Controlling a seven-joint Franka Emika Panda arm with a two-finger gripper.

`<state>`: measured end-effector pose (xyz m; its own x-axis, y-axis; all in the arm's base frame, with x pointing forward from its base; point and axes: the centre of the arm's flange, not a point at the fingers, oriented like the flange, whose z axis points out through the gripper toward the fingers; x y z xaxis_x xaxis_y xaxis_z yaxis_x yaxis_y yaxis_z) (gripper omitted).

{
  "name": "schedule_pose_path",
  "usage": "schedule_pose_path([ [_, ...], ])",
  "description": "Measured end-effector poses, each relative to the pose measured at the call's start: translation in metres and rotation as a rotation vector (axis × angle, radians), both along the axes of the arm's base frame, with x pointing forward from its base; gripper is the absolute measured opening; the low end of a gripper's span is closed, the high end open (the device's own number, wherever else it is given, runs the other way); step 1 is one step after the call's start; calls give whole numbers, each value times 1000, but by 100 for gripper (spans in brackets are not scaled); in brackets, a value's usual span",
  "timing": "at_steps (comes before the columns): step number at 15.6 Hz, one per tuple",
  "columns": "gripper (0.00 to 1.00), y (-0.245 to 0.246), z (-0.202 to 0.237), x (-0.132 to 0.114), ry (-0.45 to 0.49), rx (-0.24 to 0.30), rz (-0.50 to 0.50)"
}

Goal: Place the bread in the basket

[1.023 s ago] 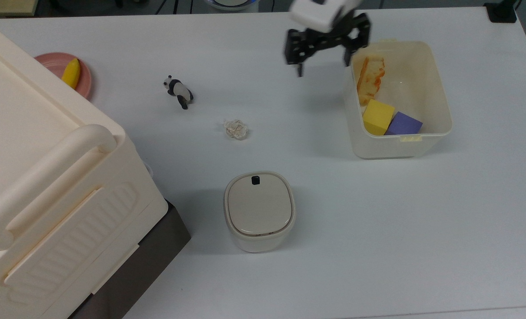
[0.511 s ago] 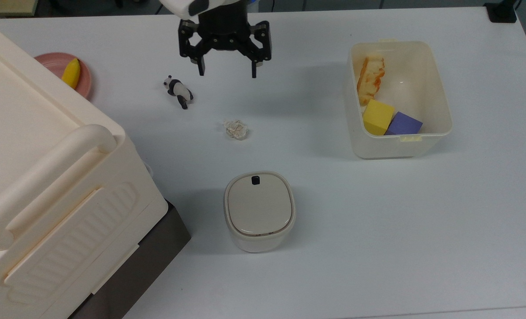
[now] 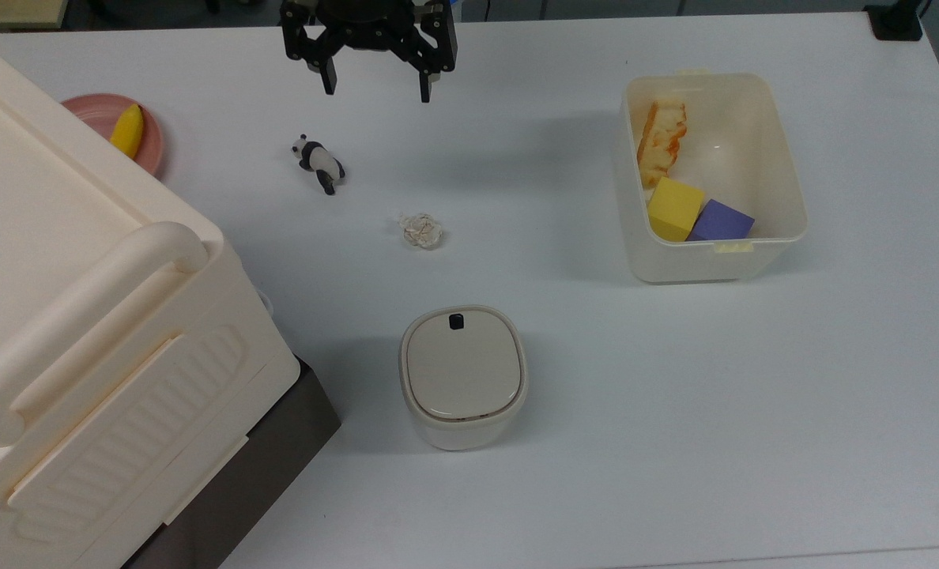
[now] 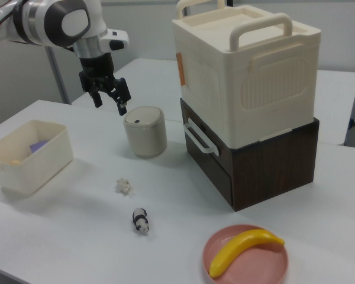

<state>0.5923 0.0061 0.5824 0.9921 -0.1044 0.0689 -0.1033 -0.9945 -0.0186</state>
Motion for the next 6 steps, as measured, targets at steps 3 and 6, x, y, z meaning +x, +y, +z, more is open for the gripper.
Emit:
schedule_pose_path([
  [3,100,-8,0,0,2,-3,13],
  [6,100,-11,0,0,2,-4,21],
])
